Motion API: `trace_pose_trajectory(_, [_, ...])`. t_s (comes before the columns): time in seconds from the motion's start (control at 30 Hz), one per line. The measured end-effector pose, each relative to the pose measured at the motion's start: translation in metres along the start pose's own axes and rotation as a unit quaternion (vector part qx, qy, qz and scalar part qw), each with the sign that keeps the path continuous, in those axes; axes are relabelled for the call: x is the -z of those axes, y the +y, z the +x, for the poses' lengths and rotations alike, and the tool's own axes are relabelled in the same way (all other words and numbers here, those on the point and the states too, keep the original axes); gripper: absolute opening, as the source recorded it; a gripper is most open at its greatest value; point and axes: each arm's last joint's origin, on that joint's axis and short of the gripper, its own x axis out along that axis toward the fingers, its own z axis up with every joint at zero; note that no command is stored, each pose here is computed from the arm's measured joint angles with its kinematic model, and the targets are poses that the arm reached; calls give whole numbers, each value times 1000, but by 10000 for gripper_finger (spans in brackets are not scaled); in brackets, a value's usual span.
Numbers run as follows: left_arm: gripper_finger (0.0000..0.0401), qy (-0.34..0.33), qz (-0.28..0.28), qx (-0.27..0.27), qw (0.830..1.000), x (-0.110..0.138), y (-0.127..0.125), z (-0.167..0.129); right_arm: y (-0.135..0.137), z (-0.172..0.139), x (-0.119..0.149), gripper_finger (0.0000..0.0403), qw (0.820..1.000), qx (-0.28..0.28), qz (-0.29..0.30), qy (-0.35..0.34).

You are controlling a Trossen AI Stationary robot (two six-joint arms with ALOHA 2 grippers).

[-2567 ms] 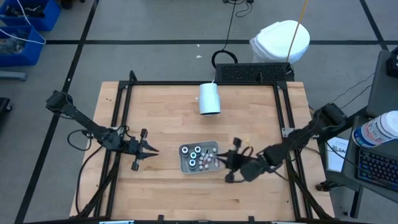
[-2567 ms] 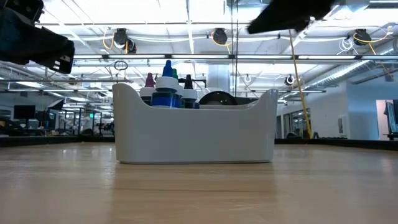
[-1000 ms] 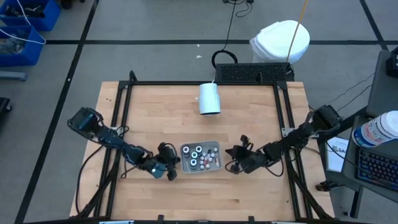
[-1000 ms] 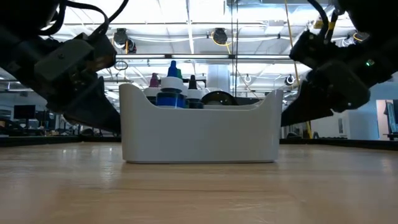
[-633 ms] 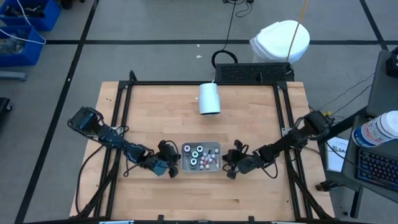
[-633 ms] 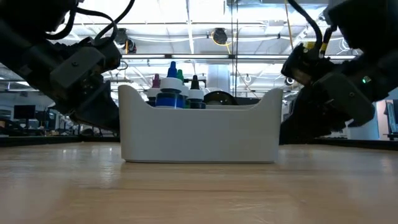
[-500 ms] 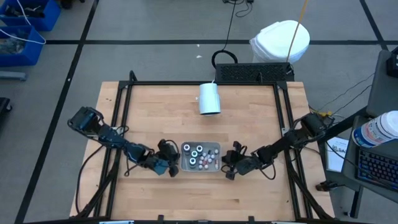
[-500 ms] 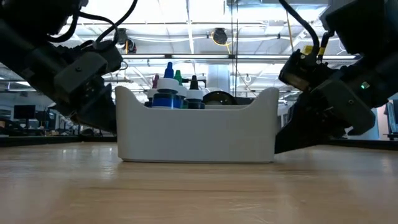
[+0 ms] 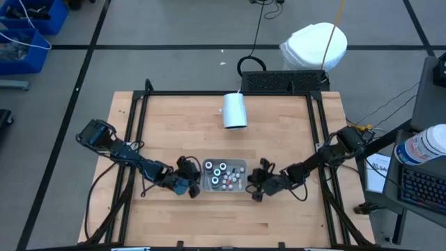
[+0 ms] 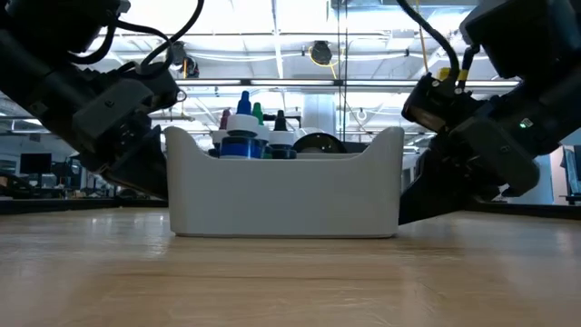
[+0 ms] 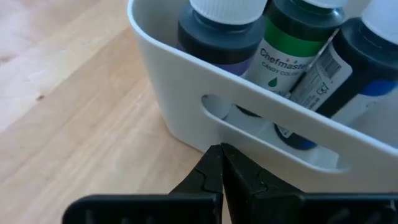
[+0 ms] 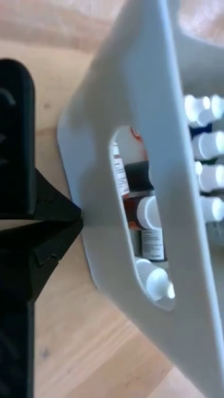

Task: Pick & Place food coloring
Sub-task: Adjust the gray bin, then return to Home Position

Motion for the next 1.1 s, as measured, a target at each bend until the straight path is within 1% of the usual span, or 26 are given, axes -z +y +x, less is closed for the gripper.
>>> trace_pose_trajectory(0.13, [4,-1,-1,8,1000,0,-2,-1,-4,2,-1,0,1000,9,2,2])
trace_pose_trajectory(0.27, [8,-1,0,9,1000,0,-2,-1,-5,3,-2,0,1000,5,5,6])
trace_pose_trajectory(0.4, [4,1,1,7,1000,1,-2,-1,-5,3,-2,0,1000,4,5,6])
trace_pose_trajectory(0.53, [15,18,14,0,1000,4,0,-2,-6,1,-3,0,1000,6,4,16])
trace_pose_trajectory(0.63, [18,35,31,2,999,8,0,-3,-10,-6,-3,0,1000,11,-5,27])
trace_pose_trajectory(0.77, [5,58,41,0,998,11,2,-3,-17,-22,-5,0,1000,4,-13,20])
trace_pose_trajectory(0.87, [7,75,74,2,994,9,5,-9,-22,-37,-7,0,999,-18,-50,1])
trace_pose_trajectory(0.97, [6,88,128,1,988,3,9,-20,-33,-51,-11,0,995,-61,-74,-21])
trace_pose_trajectory(1.03, [4,83,165,21,983,-6,9,-30,-43,-60,-15,0,990,-98,-86,-54])
trace_pose_trajectory(1.1, [6,71,214,47,973,-15,9,-42,-54,-67,-18,0,981,-140,-91,-95])
